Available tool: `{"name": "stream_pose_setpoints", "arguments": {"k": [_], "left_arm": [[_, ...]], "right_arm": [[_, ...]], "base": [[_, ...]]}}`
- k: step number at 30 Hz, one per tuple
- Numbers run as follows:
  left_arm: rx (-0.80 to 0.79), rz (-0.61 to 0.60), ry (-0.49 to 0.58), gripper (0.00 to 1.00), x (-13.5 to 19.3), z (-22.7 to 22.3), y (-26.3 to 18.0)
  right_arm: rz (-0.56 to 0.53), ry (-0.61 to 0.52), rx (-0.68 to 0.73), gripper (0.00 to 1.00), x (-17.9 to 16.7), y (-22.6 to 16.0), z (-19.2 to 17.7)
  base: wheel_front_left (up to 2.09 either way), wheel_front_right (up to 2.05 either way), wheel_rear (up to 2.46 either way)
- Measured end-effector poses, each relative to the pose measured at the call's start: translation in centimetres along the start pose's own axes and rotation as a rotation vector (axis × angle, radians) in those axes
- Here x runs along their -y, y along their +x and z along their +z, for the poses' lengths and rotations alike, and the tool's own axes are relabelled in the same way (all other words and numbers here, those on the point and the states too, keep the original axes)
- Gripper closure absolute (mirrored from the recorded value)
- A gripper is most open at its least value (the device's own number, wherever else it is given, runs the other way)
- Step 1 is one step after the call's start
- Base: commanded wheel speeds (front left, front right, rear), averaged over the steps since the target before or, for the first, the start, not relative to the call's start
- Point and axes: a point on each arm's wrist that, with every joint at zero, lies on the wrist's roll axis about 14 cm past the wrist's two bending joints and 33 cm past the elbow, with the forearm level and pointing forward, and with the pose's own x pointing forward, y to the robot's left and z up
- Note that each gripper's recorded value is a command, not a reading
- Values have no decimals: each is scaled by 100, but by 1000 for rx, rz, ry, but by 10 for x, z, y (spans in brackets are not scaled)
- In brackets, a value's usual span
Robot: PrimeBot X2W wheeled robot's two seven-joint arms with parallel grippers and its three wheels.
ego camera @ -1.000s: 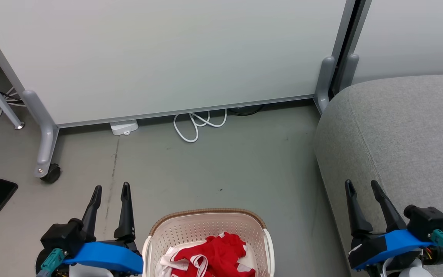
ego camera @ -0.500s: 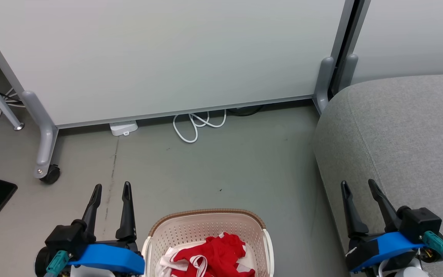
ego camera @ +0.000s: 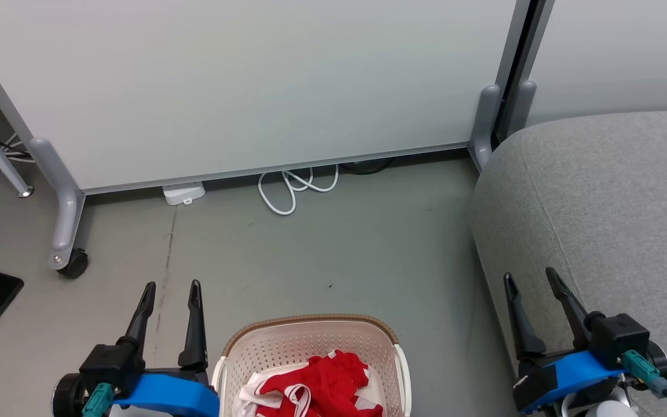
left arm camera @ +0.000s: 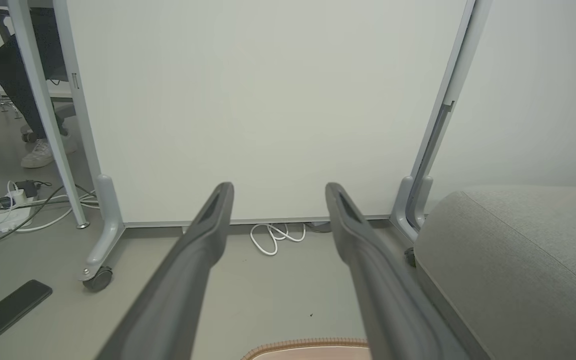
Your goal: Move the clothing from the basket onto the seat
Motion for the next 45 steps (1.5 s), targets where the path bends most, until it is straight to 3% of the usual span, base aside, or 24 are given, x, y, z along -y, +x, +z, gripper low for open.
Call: {"name": "stream_pose_setpoints", "arguments": {"k": [29, 45], "left_arm": [[-32, -1, 29, 0, -2, -12, -4], [-260, -50, 24, 0, 6, -90, 27]], "right_arm": [[19, -31, -8, 0, -5, -1, -6], [16, -4, -37, 0, 1, 22, -19]], "base": [[0, 0, 0], [0, 0, 0]]}}
